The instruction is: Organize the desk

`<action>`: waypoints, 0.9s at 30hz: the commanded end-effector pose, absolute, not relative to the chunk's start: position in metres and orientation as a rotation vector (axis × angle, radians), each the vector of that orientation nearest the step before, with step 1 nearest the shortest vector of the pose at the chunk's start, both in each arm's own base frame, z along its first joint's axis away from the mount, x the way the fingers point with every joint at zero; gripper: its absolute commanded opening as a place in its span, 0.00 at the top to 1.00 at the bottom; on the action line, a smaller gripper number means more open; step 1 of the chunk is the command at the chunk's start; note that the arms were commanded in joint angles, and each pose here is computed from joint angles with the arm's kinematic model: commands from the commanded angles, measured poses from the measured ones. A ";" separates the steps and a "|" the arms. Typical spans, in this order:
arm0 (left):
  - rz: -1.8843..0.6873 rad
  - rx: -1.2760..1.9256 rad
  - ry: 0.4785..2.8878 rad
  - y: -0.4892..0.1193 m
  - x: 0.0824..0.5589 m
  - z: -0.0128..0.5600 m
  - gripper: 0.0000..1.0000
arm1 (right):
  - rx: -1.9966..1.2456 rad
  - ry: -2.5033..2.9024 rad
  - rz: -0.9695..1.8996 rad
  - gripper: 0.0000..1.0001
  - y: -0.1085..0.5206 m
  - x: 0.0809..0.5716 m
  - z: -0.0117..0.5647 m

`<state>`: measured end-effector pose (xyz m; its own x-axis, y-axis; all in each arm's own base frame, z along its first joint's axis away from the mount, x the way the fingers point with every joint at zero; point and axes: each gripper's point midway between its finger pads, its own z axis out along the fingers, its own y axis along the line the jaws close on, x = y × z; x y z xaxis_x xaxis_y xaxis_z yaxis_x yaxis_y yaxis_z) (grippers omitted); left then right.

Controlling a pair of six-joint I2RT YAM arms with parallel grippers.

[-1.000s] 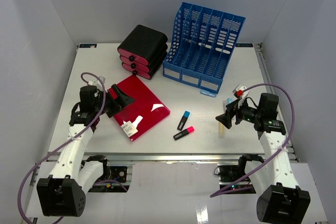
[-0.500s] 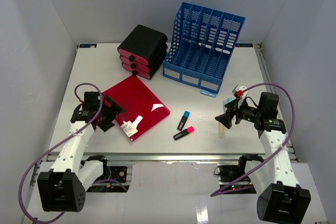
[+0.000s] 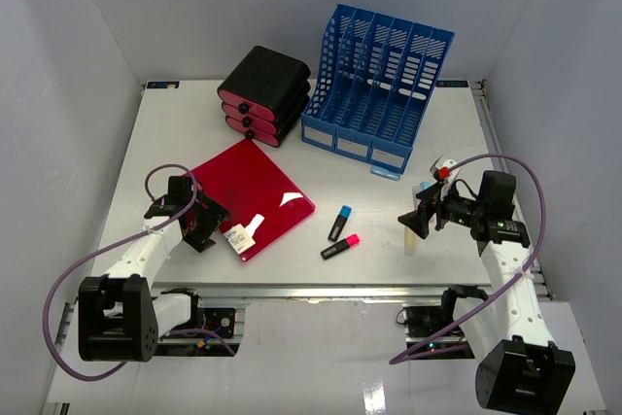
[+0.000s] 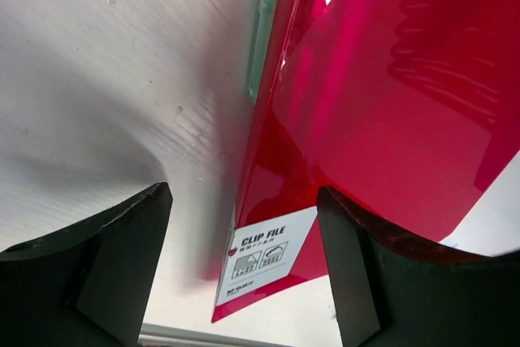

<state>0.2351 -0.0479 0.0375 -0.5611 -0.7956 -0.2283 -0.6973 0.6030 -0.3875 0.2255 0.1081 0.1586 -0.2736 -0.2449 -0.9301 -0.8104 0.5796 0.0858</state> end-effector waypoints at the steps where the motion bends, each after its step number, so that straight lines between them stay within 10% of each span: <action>1: -0.390 -1.216 2.324 -0.043 0.257 0.041 0.19 | -0.882 1.764 0.711 0.10 0.111 0.226 0.174; 27: -0.530 -1.243 2.214 -0.052 0.243 0.033 0.63 | -0.895 1.746 0.733 0.10 0.114 0.223 0.176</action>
